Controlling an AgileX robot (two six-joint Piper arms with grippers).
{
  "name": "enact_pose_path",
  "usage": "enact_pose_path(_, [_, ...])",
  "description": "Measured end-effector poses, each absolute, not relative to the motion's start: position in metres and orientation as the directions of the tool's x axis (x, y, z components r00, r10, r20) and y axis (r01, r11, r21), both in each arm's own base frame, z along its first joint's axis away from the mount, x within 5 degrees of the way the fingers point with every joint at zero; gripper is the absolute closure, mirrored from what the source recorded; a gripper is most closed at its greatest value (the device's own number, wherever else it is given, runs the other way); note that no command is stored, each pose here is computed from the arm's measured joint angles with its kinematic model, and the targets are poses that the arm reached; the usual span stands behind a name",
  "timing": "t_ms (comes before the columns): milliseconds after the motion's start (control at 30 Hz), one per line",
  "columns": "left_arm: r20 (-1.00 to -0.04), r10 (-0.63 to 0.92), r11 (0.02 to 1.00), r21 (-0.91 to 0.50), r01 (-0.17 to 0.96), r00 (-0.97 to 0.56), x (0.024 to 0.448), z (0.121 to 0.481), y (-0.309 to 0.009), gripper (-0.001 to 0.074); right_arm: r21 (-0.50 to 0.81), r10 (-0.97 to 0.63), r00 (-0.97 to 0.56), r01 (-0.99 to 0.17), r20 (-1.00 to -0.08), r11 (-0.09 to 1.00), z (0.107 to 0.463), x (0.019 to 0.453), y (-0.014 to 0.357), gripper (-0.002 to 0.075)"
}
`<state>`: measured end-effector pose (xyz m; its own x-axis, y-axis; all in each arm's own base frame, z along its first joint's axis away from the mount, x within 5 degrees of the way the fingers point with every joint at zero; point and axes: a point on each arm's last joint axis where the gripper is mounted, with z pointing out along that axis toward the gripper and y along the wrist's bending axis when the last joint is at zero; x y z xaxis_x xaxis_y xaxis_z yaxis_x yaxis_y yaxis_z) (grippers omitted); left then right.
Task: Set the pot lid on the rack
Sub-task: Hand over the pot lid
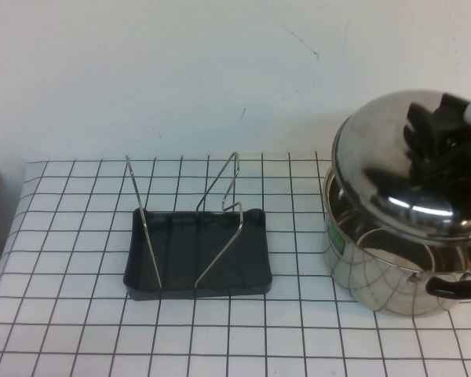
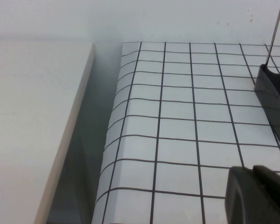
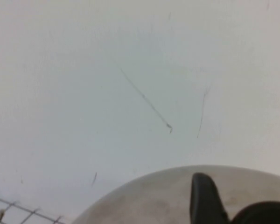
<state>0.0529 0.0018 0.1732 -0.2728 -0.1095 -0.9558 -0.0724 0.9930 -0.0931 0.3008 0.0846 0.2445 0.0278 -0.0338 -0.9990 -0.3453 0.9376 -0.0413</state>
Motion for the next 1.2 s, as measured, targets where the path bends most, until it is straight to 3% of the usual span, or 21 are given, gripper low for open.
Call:
enact_pose_path(400, [-0.956, -0.109, 0.993, -0.093, -0.072, -0.273, 0.053, 0.173, 0.002, 0.0738, -0.095, -0.079, 0.061, -0.324, -0.995, 0.941, 0.319, 0.244, 0.069, 0.0393])
enact_pose_path(667, [-0.956, -0.109, 0.993, -0.093, -0.072, -0.273, 0.053, 0.173, 0.002, 0.0738, 0.048, 0.046, -0.012, -0.298, -0.999, 0.953, 0.336, 0.219, 0.06, 0.0393])
enact_pose_path(867, [-0.956, -0.109, 0.993, -0.093, -0.072, -0.273, 0.053, 0.173, 0.002, 0.0738, 0.28, 0.258, -0.112, -0.274, -0.959, 0.92, 0.332, 0.219, 0.059, 0.0393])
enact_pose_path(967, [-0.931, -0.271, 0.963, -0.259, -0.08, -0.245, 0.054, 0.175, -0.001, 0.0738, 0.384, 0.359, -0.137, -0.268, -0.923, 0.884, 0.333, 0.218, 0.06, 0.0393])
enact_pose_path(1033, [-0.816, -0.538, 0.842, -0.533, -0.086, -0.212, 0.054, 0.178, -0.006, 0.0738, 0.434, 0.41, -0.142, -0.272, -0.901, 0.859, 0.334, 0.219, 0.06, 0.0393])
enact_pose_path(1100, [-0.566, -0.804, 0.586, -0.806, -0.082, -0.183, 0.055, 0.182, -0.011, 0.0738, 0.476, 0.457, -0.137, -0.295, -0.879, 0.828, 0.336, 0.219, 0.062, 0.0393])
enact_pose_path(1167, [-0.292, -0.941, 0.307, -0.949, -0.069, -0.169, 0.055, 0.187, -0.015, 0.0738, 0.497, 0.489, -0.116, -0.344, -0.865, 0.797, 0.341, 0.218, 0.065, 0.0393])
enact_pose_path(1200, [-0.215, -0.962, 0.228, -0.972, -0.062, -0.166, 0.055, 0.189, -0.016, 0.0738, 0.499, 0.499, -0.103, -0.369, -0.861, 0.784, 0.344, 0.217, 0.066, 0.0393])
